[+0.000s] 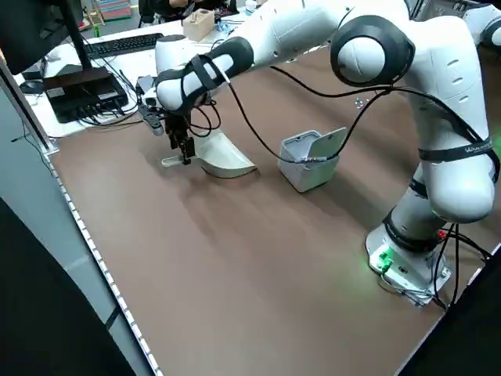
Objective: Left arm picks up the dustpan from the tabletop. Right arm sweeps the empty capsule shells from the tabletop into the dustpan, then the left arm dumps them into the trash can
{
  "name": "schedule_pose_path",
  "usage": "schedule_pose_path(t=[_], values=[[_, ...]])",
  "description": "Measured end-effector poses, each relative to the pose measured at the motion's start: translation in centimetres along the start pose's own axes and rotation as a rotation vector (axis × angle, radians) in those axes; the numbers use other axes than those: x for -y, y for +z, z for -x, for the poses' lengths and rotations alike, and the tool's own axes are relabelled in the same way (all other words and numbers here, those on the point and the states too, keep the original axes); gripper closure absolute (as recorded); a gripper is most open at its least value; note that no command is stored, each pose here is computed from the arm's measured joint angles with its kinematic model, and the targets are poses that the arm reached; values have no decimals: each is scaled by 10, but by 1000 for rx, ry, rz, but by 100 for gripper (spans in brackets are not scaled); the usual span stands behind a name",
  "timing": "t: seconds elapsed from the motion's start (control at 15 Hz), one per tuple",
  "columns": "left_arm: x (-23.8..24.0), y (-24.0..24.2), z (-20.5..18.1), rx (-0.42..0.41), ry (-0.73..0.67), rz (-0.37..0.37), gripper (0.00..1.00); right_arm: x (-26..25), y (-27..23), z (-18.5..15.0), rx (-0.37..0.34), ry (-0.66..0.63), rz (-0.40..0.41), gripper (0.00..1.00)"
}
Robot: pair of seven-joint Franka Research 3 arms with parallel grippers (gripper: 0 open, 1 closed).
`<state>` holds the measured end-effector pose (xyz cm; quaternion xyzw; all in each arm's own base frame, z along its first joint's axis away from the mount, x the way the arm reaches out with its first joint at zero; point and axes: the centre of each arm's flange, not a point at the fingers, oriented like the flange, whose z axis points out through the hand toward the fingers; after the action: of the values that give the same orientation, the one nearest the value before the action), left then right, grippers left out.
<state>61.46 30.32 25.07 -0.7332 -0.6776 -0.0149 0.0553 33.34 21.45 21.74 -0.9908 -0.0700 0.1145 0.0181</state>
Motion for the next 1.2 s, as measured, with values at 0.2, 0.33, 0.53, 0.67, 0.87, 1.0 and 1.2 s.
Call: schedule_pose_path(t=[0.2,0.33,0.53,0.67,0.87,1.0,1.2], values=[[3,5,0,-18,19,-10,0,0,0,0,-1,1,-1,53],[5,8,0,-25,25,-17,0,-1,0,-1,-2,3,-1,54],[11,13,-4,-26,24,-24,1,-2,-1,-1,-3,5,-2,63],[12,13,-7,-27,21,-22,11,-2,-1,-1,-3,6,-2,68],[11,12,-7,-29,22,-17,21,-2,-1,-1,-3,7,-2,72],[11,11,-7,-31,23,-11,28,-2,-1,-1,-3,7,-2,74],[10,8,-8,-34,23,-6,32,-2,-1,-1,-3,7,-2,74]])
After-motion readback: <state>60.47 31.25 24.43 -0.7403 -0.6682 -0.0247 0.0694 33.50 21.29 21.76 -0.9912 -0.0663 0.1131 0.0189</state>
